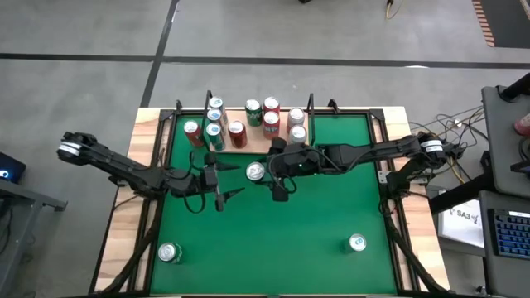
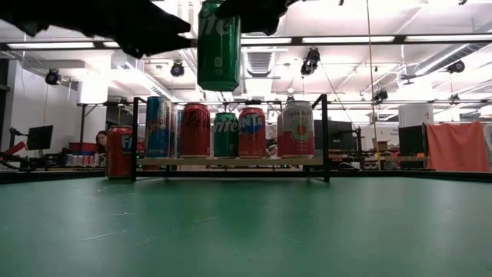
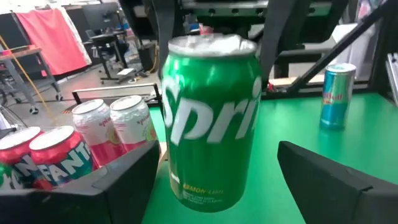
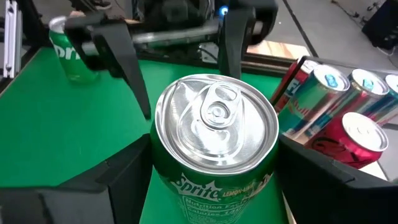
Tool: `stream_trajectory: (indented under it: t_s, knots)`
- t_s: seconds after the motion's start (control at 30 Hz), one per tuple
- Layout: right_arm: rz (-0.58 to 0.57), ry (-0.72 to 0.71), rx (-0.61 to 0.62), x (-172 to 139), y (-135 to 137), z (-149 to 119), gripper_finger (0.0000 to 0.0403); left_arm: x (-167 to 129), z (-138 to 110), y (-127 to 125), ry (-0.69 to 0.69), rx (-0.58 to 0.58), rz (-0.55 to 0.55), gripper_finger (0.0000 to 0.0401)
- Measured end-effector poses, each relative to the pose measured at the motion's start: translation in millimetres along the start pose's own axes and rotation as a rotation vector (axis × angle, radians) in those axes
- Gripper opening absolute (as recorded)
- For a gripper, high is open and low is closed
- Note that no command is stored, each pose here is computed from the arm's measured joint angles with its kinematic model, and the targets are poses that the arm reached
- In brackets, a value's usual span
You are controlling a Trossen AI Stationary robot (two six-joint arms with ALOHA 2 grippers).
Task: Pick and place cans onto a shelf
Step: Put the right green soda can on the shelf aligned with the other green soda can
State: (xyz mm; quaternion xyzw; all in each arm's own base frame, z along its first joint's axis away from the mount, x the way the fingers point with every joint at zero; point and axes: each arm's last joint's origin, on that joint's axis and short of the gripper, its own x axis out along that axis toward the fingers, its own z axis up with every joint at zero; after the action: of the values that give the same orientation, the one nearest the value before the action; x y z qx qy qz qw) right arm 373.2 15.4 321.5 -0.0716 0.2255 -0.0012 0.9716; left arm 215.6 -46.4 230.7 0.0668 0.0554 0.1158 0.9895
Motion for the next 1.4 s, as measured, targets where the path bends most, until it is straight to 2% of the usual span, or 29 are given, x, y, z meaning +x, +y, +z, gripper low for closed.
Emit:
stream_trajectory:
  t_s: [0.3,0.87,1.17,1.23,1.4]
  knots:
    - [-0.005,-0.042,-0.020,-3,-2,10,0.0283,12,-17,2,-0.043,-0.031,0.043,0.0316]
    - [0.008,-0.031,-0.061,6,0,6,0.0283,41,-22,-13,-0.041,-0.016,0.034,0.0315]
    - [0.004,-0.040,-0.064,6,0,7,0.0280,40,-17,-12,-0.074,-0.023,0.029,0.0279]
    - [0.003,-0.044,-0.061,6,0,7,0.0279,40,-16,-12,-0.077,-0.024,0.028,0.0293]
    - [-0.001,-0.051,-0.053,6,0,7,0.0279,39,-14,-12,-0.091,-0.030,0.019,0.0353]
